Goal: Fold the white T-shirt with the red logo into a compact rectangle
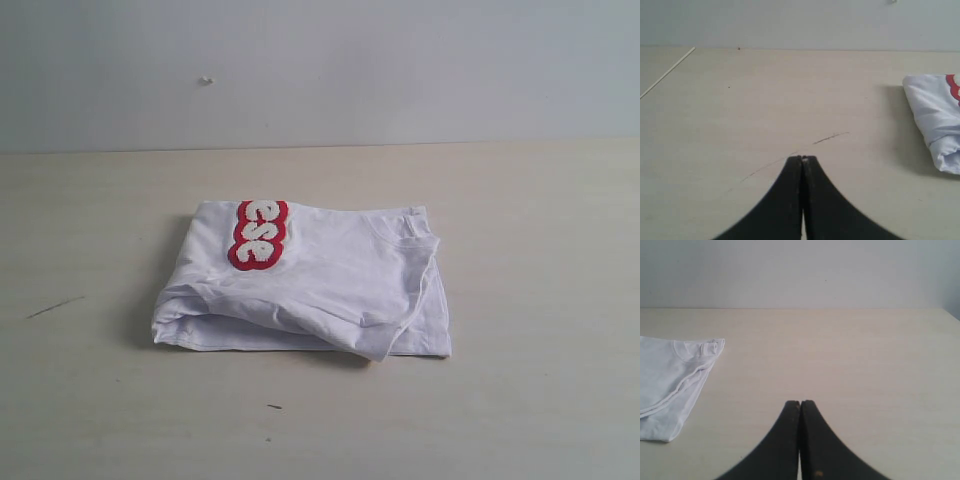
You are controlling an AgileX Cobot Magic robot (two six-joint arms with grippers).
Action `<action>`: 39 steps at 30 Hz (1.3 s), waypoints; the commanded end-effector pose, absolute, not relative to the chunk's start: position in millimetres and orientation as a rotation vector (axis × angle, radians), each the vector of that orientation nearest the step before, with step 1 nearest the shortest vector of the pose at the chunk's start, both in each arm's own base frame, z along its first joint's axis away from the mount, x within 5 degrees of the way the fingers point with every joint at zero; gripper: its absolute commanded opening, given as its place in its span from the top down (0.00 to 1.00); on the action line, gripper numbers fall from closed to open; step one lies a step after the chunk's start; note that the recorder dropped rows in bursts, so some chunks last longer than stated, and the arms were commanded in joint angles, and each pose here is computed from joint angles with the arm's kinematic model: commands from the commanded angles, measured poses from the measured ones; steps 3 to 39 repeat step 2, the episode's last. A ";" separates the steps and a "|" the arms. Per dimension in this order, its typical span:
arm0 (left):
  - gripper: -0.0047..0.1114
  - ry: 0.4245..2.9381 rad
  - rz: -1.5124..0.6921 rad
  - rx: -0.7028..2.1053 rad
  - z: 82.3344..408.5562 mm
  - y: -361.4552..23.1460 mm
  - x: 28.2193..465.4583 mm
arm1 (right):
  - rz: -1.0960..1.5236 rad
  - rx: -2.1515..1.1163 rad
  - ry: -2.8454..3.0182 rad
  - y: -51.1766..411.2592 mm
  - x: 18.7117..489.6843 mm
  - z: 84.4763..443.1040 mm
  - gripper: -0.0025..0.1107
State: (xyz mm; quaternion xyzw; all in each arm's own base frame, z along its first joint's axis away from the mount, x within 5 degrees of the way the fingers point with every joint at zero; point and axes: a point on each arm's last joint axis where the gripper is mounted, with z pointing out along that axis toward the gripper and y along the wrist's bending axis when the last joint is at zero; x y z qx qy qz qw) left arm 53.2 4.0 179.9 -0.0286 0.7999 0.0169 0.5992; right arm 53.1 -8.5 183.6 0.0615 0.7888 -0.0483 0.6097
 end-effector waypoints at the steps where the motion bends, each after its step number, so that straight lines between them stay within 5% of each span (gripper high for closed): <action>1: 0.96 1.836 0.041 -0.073 181.3 4.3 53.1 | -0.121 0.136 1.812 -8.7 53.0 183.2 0.98; 39: 0.96 1.836 0.041 -0.073 181.3 4.3 53.1 | -0.121 0.136 1.812 -8.7 53.0 183.2 0.98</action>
